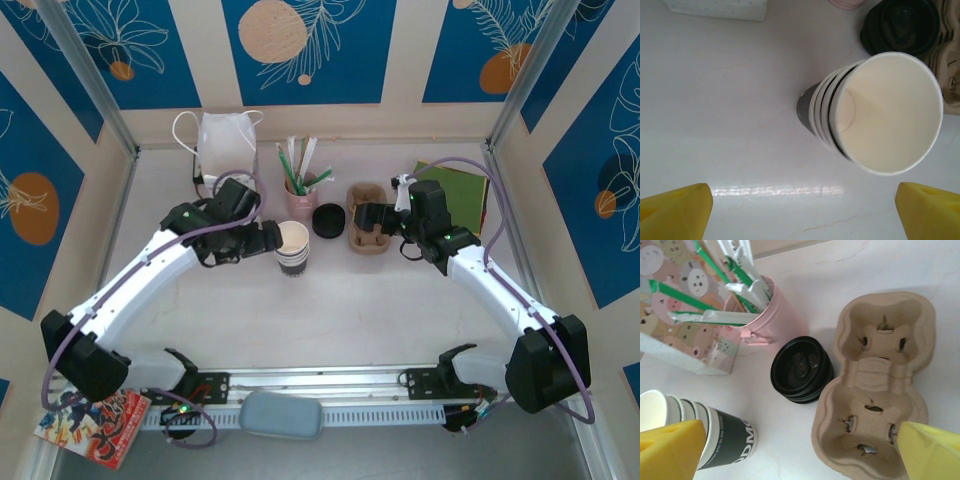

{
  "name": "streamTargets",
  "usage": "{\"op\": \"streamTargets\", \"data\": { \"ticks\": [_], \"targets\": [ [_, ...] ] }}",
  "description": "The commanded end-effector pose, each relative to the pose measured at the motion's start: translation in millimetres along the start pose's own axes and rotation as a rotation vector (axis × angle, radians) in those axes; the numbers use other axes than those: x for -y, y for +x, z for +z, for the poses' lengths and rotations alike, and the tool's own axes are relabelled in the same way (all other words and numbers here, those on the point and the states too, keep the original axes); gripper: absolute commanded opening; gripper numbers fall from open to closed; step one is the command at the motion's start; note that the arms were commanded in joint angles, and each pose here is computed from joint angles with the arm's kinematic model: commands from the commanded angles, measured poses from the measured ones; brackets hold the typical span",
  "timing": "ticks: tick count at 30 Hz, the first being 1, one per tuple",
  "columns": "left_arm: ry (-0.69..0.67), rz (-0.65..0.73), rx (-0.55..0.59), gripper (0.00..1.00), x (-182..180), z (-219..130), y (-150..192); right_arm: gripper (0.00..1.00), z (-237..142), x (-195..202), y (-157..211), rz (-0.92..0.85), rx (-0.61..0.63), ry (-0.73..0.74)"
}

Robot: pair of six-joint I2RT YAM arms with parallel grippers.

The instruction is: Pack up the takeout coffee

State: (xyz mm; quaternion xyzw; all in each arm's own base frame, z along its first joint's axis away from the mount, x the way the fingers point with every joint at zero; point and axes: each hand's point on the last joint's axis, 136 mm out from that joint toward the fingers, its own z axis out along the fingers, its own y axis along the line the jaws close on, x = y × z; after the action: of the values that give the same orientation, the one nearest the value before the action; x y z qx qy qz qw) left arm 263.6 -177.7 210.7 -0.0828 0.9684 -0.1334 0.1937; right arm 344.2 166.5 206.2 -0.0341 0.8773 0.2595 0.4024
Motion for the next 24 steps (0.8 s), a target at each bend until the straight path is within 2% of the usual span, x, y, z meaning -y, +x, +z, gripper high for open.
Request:
{"op": "streamTargets", "data": {
  "ticks": [1, 3, 5, 8, 15, 24],
  "targets": [
    [-0.037, 0.045, -0.028, 0.87, 12, 5, -2, 0.99, -2, -19, -2, -0.044, -0.020, -0.071],
    [-0.050, 0.065, -0.045, 0.76, 18, 11, -5, 0.99, -3, -20, -3, -0.060, -0.018, -0.061],
    [-0.065, 0.072, -0.063, 0.75, 21, 17, -8, 0.99, -5, -21, -3, -0.073, -0.014, -0.056],
    [-0.080, 0.087, -0.084, 0.60, 27, 27, -11, 0.99, -5, -23, -2, -0.086, -0.012, -0.051],
    [-0.127, 0.112, -0.103, 0.40, 23, 38, -12, 0.99, -3, -24, 0, -0.096, -0.017, -0.045],
    [-0.143, 0.122, -0.136, 0.31, 22, 52, -9, 0.99, -2, -24, 1, -0.099, -0.019, -0.041]
  ]
}}
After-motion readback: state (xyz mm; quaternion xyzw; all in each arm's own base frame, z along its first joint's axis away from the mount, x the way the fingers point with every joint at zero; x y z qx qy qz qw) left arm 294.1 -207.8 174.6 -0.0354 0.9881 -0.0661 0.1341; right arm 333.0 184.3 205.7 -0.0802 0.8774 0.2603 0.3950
